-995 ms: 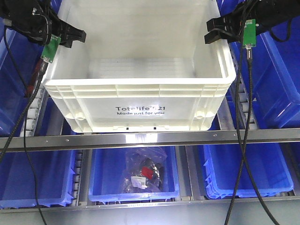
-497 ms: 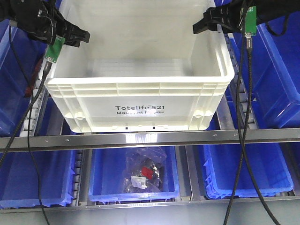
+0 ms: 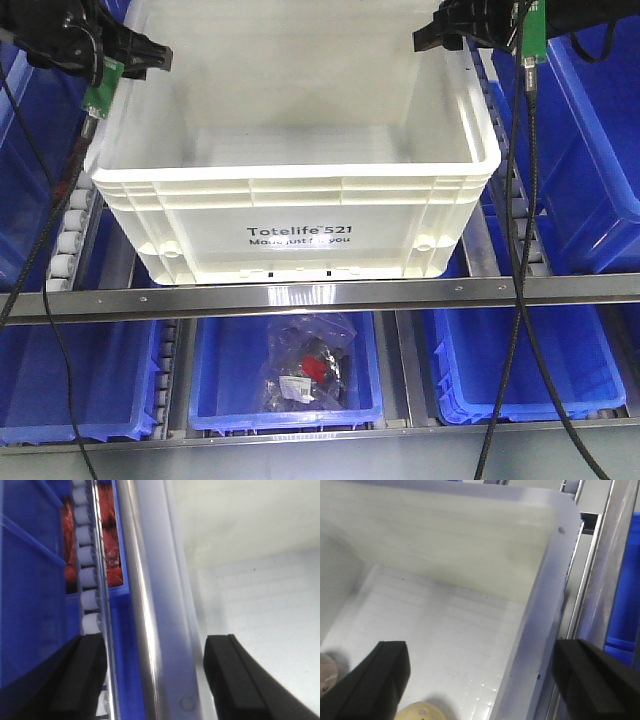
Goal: Place moving items into box and shelve
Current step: 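Push the held tote forward onto the shelf's roller track, then open both grippers and pull them back from the tote rims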
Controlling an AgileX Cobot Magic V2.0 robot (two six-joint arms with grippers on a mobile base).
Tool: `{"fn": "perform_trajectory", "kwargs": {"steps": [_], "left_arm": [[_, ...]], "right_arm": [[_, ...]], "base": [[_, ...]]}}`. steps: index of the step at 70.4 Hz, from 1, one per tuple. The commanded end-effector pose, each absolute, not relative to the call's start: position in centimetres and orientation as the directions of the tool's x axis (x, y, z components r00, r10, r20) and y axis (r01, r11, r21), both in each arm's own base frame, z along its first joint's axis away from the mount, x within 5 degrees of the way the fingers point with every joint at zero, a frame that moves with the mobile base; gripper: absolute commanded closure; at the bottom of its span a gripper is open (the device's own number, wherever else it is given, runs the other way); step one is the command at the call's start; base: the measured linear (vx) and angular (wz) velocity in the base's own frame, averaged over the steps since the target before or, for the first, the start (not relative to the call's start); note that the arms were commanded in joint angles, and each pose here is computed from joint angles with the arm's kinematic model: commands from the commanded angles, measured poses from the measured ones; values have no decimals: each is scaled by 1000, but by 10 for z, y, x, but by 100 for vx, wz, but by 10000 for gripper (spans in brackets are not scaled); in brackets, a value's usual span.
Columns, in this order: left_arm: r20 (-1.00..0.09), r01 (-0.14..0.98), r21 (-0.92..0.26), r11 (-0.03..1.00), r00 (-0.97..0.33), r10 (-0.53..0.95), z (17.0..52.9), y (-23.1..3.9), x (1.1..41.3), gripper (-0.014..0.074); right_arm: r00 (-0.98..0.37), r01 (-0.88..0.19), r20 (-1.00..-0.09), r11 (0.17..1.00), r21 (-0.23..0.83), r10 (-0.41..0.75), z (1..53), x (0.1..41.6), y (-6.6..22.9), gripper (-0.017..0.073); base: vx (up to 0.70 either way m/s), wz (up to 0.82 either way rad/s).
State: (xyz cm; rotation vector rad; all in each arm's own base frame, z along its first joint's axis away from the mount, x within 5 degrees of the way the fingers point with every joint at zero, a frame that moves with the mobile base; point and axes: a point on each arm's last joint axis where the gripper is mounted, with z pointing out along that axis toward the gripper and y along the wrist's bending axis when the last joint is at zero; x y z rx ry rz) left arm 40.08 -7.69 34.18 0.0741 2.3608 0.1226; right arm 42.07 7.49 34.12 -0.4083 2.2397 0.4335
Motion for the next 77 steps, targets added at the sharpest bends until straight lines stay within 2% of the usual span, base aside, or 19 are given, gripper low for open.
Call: {"fn": "perform_trajectory", "kwargs": {"steps": [1, 12, 19, 30, 40, 47, 61, 77], "left_arm": [[-797, 9, 85, 996, -599, 73, 385, -74, 387, 48], [-814, 15, 23, 1000, -580, 28, 397, -76, 378, 48], [-816, 22, -13, 1000, -578, 2, 399, -78, 376, 48], [-800, 37, -61, 997, -599, -27, 397, -82, 375, 59], [-777, 69, -47, 997, -629, 7, 394, -85, 372, 92], [-762, 76, -52, 996, -648, 10, 392, -88, 370, 118], [-754, 97, -44, 994, -657, 31, 391, -95, 368, 165], [-751, 118, -25, 993, -658, 59, 394, -99, 362, 176]], "right_arm": [[-476, -413, -874, 902, 123, -98, 391, 409, 71, -29], [-418, -392, -906, 913, 117, -64, 403, 406, 68, -16], [-428, -398, -902, 907, 138, -50, 403, 406, 70, -16], [-460, -455, -875, 886, 87, -150, 401, 397, 71, -16], [-465, -471, -869, 878, 83, -168, 403, 390, 71, -16], [-465, -443, -874, 892, 87, -145, 395, 384, 69, -16], [-427, -362, -895, 931, 39, -129, 371, 361, 58, -16], [-369, -365, -912, 930, -37, -181, 377, 328, 53, -16]], "base": [[0, 0], [0, 0], [0, 0], [0, 0], [0, 0], [0, 0], [0, 0], [0, 0]]}}
